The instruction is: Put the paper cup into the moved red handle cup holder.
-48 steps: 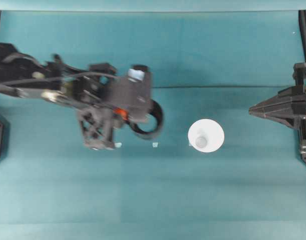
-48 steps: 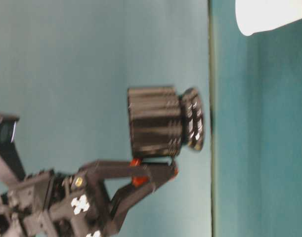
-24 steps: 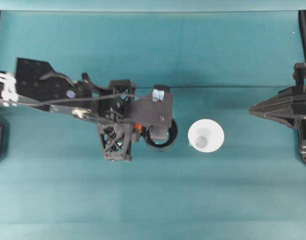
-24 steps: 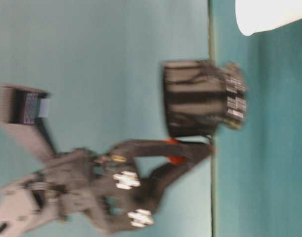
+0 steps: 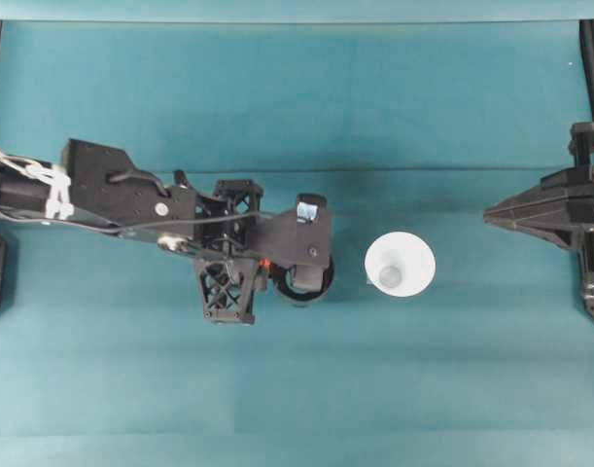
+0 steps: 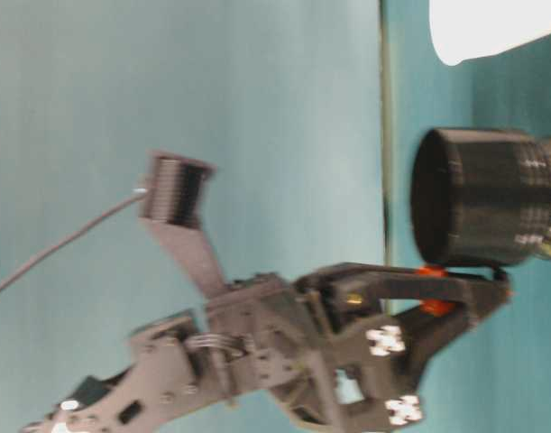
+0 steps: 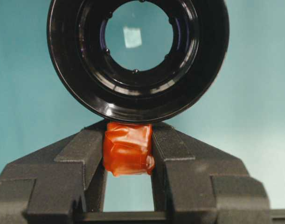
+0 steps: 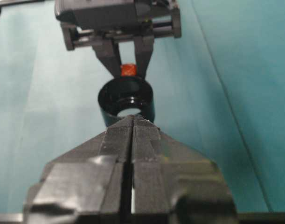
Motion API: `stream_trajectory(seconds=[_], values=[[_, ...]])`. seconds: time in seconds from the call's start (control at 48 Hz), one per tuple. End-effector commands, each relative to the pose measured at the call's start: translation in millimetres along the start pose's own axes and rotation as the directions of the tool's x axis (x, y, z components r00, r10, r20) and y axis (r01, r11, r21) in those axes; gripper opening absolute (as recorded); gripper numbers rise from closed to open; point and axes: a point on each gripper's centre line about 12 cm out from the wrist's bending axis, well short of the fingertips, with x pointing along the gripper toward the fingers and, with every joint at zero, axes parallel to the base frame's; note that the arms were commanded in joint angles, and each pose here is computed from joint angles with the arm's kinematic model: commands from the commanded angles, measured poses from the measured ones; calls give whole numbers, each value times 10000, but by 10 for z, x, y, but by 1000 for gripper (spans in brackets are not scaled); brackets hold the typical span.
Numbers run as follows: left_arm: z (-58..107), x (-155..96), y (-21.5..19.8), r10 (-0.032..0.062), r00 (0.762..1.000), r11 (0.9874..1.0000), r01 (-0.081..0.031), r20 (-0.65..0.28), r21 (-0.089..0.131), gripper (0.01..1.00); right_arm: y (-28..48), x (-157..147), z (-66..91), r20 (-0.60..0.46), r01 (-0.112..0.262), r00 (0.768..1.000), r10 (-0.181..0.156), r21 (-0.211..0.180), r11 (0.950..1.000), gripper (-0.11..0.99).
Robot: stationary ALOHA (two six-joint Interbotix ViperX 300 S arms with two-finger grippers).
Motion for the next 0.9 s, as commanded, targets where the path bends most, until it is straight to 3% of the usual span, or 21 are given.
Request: stream_trajectory(seconds=[0.0, 0.208, 0.5, 0.876], values=[[18, 6, -3, 21, 9999, 10000, -22, 153, 69, 278, 5, 4, 62, 154, -8, 9999, 6, 111, 9999, -110], [-30, 74, 49, 76, 9998, 10000, -75, 177, -38, 278, 5, 1, 64, 169, -13, 9999, 11, 126, 9999, -110], [-136, 141, 39, 50, 9999, 10000, -50, -98, -34, 278, 5, 4, 62, 154, -8, 9999, 6, 111, 9999, -110], [-103, 158, 41, 80, 9994, 10000, -79, 346, -18, 278, 4, 5, 55, 139, -6, 9999, 5, 111, 9999, -110]])
